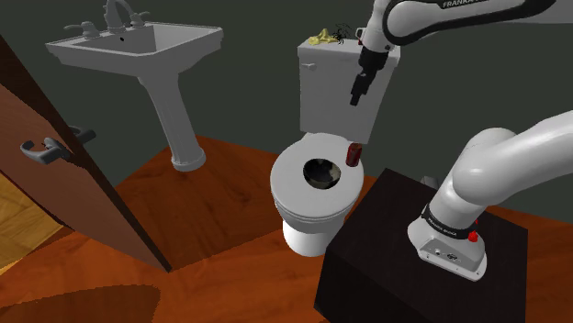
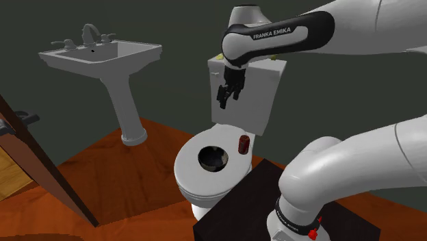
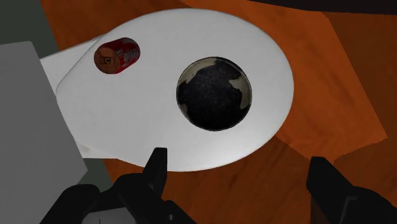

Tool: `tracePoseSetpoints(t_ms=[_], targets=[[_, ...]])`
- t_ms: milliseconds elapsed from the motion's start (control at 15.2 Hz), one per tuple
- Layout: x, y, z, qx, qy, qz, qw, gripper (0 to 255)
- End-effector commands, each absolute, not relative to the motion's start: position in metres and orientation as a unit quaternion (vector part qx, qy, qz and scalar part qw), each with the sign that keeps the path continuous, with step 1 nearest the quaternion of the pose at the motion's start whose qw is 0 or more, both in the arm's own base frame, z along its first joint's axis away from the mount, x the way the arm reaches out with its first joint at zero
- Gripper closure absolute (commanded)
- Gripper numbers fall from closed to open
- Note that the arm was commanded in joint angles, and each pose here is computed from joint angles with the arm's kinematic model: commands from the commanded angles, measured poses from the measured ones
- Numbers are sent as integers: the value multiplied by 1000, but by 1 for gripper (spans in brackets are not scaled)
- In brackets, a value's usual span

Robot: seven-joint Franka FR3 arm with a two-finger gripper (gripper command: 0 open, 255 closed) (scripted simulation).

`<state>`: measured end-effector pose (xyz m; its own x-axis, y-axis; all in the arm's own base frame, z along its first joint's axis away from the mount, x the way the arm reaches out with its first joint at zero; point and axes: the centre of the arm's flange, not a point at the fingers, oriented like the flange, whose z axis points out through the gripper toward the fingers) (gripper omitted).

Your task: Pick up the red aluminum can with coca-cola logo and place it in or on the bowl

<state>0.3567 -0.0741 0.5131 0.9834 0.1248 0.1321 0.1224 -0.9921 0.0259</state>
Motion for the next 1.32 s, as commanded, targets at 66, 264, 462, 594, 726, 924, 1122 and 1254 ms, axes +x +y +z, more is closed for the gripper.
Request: tracePoseSetpoints(t_ms=[66, 264, 462, 594, 726, 924, 1122, 1254], targets=[[366, -96, 482, 996, 61, 61, 8, 0], [376, -118, 450, 997, 60, 55, 7, 0], [385, -140, 418, 997, 59, 48, 7, 0], [391, -155, 397, 997, 58, 44, 6, 0], [397, -169, 376, 998, 57, 39, 5, 0], [405, -191, 343, 998, 56, 33, 5, 0], [412, -213, 311, 998, 55, 26, 4, 0], [417, -228, 289, 998, 54, 22, 3, 0]])
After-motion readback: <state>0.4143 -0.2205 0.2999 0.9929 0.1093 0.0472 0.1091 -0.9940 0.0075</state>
